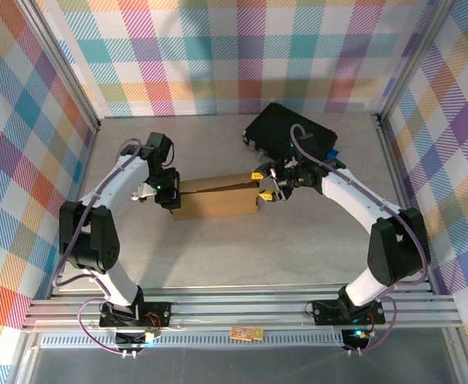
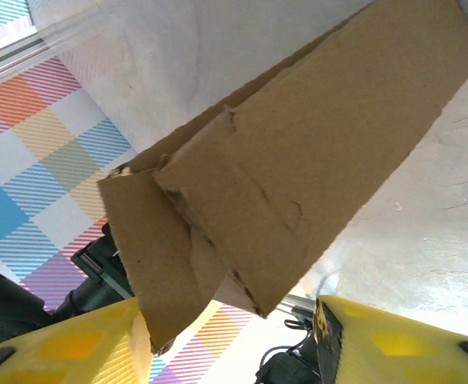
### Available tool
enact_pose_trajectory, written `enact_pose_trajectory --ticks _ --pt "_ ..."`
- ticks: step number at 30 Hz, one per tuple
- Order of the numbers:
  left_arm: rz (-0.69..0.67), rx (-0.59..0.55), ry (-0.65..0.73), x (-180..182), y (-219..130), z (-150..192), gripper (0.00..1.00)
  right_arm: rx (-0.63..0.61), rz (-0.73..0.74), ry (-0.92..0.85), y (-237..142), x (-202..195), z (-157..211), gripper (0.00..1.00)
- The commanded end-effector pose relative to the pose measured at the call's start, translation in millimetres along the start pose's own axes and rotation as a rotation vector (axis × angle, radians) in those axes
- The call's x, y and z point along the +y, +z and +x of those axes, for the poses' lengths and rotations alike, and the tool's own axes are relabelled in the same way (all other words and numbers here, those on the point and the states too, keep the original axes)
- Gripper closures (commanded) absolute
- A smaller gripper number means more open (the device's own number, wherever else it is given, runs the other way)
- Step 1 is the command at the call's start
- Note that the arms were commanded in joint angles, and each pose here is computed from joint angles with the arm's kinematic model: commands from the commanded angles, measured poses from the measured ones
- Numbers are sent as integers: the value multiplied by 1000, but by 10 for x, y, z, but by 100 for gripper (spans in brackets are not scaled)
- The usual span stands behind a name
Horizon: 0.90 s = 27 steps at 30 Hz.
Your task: Fold the paper box
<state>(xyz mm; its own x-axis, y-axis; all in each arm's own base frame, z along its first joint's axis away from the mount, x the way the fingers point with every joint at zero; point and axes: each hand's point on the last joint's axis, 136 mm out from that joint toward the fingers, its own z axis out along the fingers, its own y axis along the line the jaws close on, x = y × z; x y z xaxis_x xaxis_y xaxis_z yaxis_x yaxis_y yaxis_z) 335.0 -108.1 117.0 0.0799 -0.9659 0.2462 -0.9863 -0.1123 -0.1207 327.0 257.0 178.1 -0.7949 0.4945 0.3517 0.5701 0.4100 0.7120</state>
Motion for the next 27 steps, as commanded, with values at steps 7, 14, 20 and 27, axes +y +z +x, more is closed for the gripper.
enact_pose_trajectory --ticks 7,14,20,27 --pt "-133 -104 -8 274 247 -228 61 -18 79 25 50 -367 -99 50" --pt "-129 -107 -7 271 239 -237 61 -25 85 45 60 -510 -179 54" --pt "-129 -107 -7 266 240 -237 62 -19 115 54 112 -658 -191 59" --pt "-126 -105 -6 267 230 -233 62 -30 176 94 167 -987 -233 69"
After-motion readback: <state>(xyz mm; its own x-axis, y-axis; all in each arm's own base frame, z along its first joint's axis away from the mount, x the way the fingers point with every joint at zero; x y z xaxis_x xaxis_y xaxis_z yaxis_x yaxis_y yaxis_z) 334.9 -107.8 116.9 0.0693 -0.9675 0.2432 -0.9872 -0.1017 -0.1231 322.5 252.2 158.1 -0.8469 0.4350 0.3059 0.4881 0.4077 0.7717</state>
